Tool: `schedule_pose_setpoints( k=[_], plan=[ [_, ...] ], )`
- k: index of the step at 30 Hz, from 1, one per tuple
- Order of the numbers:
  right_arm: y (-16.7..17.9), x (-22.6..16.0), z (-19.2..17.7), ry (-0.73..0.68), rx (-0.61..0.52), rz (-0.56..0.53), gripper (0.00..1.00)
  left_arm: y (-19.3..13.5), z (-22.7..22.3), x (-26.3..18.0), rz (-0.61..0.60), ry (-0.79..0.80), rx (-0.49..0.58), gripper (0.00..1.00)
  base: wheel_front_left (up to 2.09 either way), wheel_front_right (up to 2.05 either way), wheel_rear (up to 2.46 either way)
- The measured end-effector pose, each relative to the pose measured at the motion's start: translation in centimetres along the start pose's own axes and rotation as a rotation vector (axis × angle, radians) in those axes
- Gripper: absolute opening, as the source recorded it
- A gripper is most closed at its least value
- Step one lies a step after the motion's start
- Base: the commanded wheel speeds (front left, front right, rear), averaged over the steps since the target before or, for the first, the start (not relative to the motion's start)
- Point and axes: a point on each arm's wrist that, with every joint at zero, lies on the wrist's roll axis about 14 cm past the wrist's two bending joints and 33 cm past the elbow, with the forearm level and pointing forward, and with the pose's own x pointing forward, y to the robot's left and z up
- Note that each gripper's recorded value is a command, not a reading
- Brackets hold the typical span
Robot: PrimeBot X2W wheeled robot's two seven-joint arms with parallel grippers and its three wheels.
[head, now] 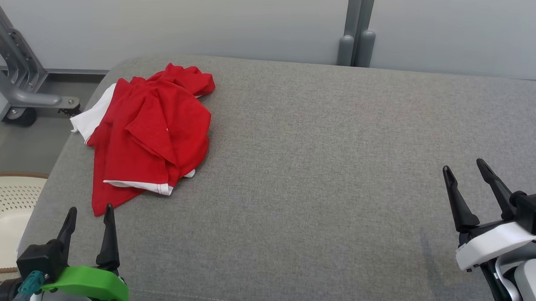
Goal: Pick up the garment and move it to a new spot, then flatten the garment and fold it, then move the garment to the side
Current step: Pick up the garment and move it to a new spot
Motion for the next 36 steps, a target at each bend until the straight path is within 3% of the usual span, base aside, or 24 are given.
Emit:
schedule_pose_setpoints(
  k=[8, 15, 17, 29, 36],
  plan=[
    [-0.7, 0.6, -0.2, 0.000, -0.011, 0.005, 1.00, -0.5, -1.6, 1.0, -0.004, 0.078, -0.042, 1.00, 0.00, 0.00, 0.00],
    [-0.4, 2.7, -0.6, -0.003, -0.024, 0.062, 1.00, -2.6, 0.5, 6.9, -0.070, 0.146, -0.091, 1.00, 0.00, 0.00, 0.00],
    [-0.1, 3.6, -0.6, -0.012, -0.019, 0.077, 1.00, -2.8, 0.7, 8.5, -0.069, 0.187, -0.158, 1.00, 0.00, 0.00, 0.00],
    [-0.8, 7.6, -1.8, -0.041, 0.026, 0.094, 1.00, -2.8, -1.3, 14.6, -0.085, 0.439, -0.272, 1.00, 0.00, 0.00, 0.00],
    [-3.3, 9.1, -2.5, -0.051, 0.027, 0.042, 1.00, -2.1, -4.6, 16.5, -0.067, 0.592, -0.222, 1.00, 0.00, 0.00, 0.00]
  ],
)
